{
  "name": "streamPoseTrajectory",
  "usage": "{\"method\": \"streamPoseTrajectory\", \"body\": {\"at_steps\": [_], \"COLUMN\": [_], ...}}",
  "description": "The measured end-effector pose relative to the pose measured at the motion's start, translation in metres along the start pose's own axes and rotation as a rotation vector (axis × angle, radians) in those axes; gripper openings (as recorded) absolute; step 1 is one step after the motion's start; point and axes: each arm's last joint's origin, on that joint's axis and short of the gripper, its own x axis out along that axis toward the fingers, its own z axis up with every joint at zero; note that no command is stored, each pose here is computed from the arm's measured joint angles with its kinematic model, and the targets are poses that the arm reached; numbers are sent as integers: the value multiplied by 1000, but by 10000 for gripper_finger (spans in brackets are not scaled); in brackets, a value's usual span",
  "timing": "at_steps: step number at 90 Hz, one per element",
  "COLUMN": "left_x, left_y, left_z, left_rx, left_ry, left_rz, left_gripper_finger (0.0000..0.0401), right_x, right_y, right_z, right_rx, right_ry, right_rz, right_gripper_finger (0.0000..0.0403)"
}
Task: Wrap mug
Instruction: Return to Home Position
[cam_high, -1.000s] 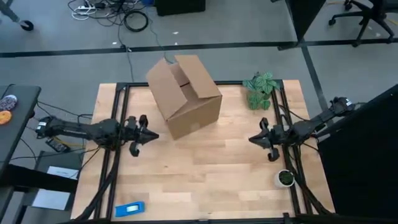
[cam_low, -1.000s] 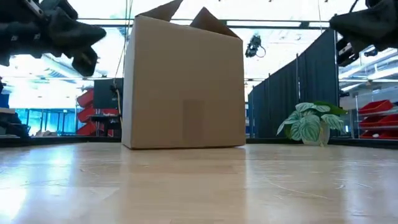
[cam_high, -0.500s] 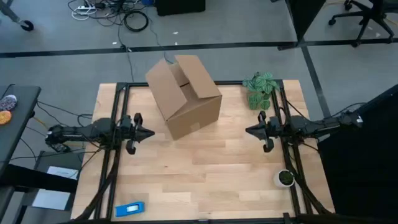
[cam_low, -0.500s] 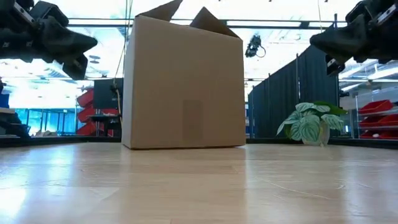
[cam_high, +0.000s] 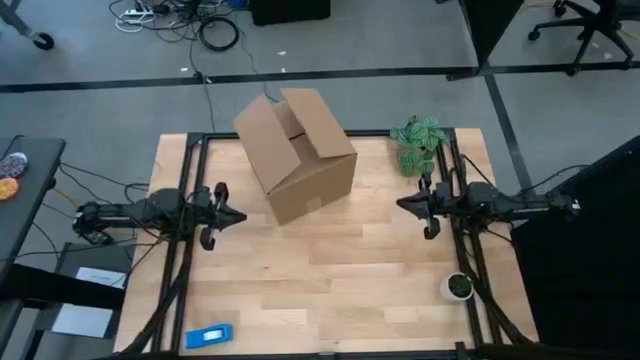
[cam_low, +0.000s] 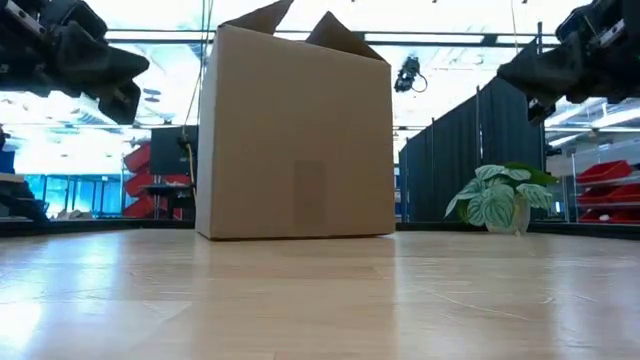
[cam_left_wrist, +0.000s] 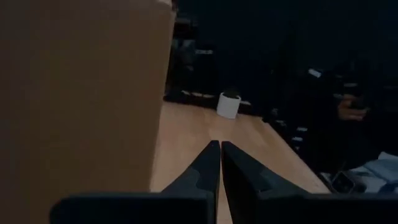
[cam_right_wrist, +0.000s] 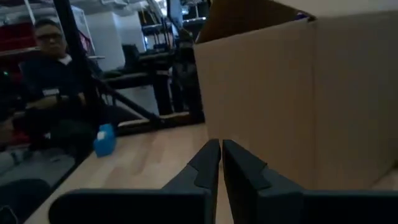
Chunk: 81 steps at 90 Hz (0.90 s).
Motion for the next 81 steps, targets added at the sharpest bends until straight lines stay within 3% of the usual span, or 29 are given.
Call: {"method": "streamPoseTrajectory", "body": {"at_steps": [11, 27, 38, 46, 59, 70, 81], "left_x": [0, 2, 5, 6, 6, 6, 6], "left_y": [0, 3, 5, 5, 5, 5, 7], "left_z": [-1, -9, -17, -18, -18, -18, -18], "left_rx": [1, -8, -25, -26, -38, -56, -79], "left_ry": [2, 5, -11, -21, -21, -24, -32], "left_rz": [0, 32, 37, 24, 24, 43, 90], "left_gripper_finger": [0, 0, 0, 0, 0, 0, 0], "right_x": [-2, -3, -3, -3, -3, -4, -4], "right_y": [-1, -6, -6, -7, -10, -13, -13], "right_z": [-6, -8, -8, -8, -10, -10, -10], "right_rx": [3, -51, -58, -40, 5, -87, -154], "right_ry": [15, 19, 17, 18, 14, 18, 40], "right_rz": [-12, -159, -178, -190, -306, -407, -411], "right_gripper_finger": [0, 0, 0, 0, 0, 0, 0]}}
